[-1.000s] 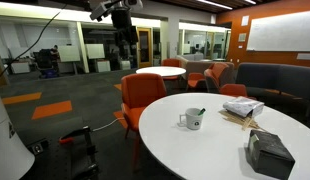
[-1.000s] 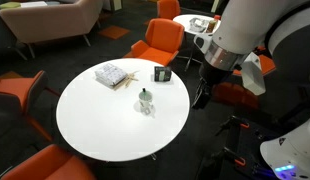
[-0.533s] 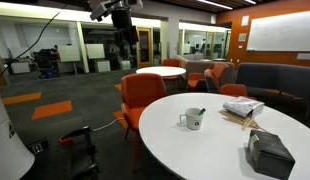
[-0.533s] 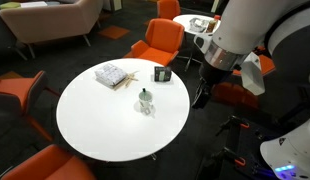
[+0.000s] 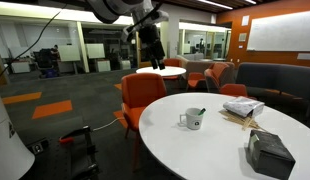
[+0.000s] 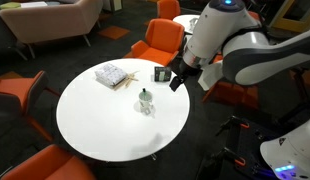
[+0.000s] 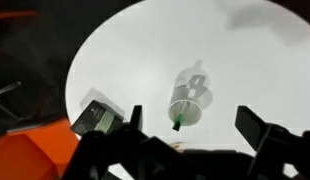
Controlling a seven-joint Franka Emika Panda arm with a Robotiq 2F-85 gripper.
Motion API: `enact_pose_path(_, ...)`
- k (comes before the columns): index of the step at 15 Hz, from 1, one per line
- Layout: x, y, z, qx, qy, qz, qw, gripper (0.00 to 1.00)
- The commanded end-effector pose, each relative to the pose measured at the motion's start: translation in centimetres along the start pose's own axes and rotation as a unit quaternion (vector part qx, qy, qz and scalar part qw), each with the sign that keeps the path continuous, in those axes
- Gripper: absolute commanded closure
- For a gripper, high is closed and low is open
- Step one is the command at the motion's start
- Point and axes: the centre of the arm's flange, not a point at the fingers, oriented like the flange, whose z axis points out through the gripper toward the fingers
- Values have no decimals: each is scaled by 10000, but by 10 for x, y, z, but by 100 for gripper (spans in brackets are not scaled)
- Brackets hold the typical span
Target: Take the marker out of the cup and put it on the table
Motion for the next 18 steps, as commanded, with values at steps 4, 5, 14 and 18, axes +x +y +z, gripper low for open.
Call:
enact_pose_path(4, 98, -1, 110, -280, 32, 964, 9949, 23)
enact_pose_path(5, 108, -5, 124, -263, -7, 950, 9951, 25)
enact_pose_path(14, 157, -57, 225, -224, -206, 1197, 9923, 32)
enact_pose_path(18, 164, -60, 243, -118, -276, 1537, 9877, 48)
